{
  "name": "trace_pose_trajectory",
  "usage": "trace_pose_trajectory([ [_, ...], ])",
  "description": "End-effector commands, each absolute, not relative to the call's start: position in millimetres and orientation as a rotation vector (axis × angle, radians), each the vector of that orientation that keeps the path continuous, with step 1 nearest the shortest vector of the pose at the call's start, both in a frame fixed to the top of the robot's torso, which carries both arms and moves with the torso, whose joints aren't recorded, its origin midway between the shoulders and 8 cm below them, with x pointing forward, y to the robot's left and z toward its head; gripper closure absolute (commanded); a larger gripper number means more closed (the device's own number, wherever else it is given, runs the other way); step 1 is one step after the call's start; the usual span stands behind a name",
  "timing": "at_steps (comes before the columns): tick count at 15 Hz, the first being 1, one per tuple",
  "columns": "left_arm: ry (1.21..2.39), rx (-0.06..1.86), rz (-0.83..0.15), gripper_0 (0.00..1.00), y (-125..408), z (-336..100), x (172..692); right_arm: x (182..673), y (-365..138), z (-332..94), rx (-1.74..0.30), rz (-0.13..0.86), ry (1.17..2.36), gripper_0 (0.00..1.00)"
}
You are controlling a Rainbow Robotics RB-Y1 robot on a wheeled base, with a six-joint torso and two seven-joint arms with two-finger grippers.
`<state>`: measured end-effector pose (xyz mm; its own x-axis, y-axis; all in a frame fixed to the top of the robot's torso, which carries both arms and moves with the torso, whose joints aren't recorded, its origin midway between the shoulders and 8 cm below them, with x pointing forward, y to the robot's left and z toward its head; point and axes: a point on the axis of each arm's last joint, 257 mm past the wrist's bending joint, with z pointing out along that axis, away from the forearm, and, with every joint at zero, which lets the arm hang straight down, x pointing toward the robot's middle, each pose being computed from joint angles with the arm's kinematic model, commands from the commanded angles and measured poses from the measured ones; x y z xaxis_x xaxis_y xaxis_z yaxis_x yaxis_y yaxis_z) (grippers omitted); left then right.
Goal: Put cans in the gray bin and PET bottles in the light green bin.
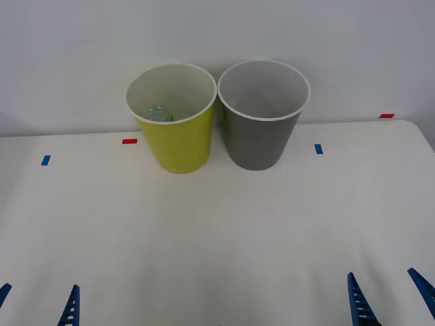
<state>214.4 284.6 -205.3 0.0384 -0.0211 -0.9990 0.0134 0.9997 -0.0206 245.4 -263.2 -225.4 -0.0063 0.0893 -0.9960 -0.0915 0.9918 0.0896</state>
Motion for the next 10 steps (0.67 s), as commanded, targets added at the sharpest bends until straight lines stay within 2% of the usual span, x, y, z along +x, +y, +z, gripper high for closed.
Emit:
trace_pose_trajectory([
  [1, 1.532, -0.006, -0.026, 0.0, 284.6, -205.3, 214.4, 245.4, -263.2, -225.4, -0.002, 0.143, 1.571, 0.0],
  [10, 1.532, -0.006, -0.026, 0.0, 284.6, -205.3, 214.4, 245.4, -263.2, -225.4, -0.002, 0.143, 1.571, 0.0],
])
